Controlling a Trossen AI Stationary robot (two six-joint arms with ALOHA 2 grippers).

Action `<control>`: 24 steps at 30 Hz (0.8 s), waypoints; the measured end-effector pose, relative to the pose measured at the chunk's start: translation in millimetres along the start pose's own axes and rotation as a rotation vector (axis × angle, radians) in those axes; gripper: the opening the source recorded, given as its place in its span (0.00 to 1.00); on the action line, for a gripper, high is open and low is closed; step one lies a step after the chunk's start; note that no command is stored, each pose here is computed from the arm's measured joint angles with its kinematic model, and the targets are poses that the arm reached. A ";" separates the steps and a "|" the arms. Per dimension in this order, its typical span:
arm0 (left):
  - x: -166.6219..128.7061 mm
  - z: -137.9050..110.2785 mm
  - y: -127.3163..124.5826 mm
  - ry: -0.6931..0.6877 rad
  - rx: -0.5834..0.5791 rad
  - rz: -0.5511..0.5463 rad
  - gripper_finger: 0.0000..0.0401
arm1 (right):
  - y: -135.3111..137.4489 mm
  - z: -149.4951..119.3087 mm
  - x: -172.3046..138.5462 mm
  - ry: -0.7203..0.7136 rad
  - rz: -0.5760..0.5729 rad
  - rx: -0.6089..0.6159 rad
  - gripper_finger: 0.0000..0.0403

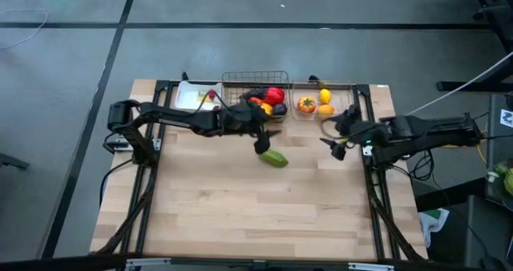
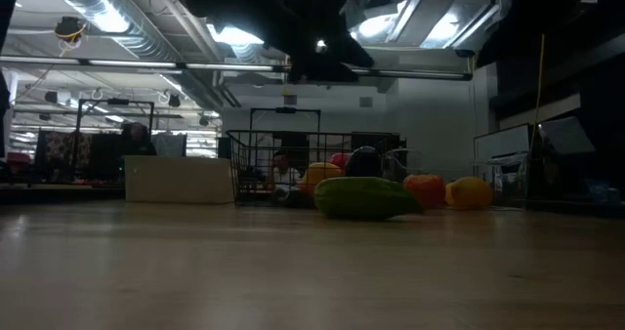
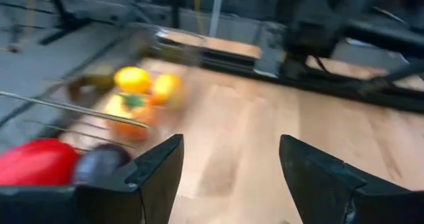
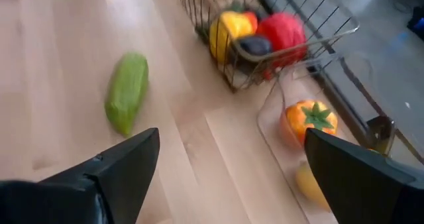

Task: Sort produce into baskets
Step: Put the summer squash into the wire basket

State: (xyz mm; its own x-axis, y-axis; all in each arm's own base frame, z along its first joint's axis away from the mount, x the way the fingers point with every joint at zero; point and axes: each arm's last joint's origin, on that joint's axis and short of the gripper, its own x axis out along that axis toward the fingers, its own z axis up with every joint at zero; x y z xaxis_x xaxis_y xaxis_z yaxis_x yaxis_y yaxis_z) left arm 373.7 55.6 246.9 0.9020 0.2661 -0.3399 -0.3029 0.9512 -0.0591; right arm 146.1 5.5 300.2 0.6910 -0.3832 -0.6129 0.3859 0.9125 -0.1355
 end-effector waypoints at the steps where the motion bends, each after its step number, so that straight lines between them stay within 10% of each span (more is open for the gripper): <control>1: 2.0 -2.6 -5.5 0.009 0.009 -0.018 0.62 | -2.2 -0.4 -3.7 -0.035 0.007 0.015 0.92; 24: 39.8 -66.5 -42.1 0.274 0.380 -0.196 0.62 | -5.8 -104.3 30.4 -0.356 0.247 0.208 0.92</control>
State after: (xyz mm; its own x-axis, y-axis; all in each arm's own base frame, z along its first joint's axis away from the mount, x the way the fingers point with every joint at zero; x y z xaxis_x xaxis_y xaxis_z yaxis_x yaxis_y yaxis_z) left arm 401.9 15.7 173.4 0.8014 0.0750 -0.5934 0.0429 0.9824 0.1821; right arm 101.1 3.5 201.2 0.9297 -0.2172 -0.2974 0.2733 0.9483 0.1616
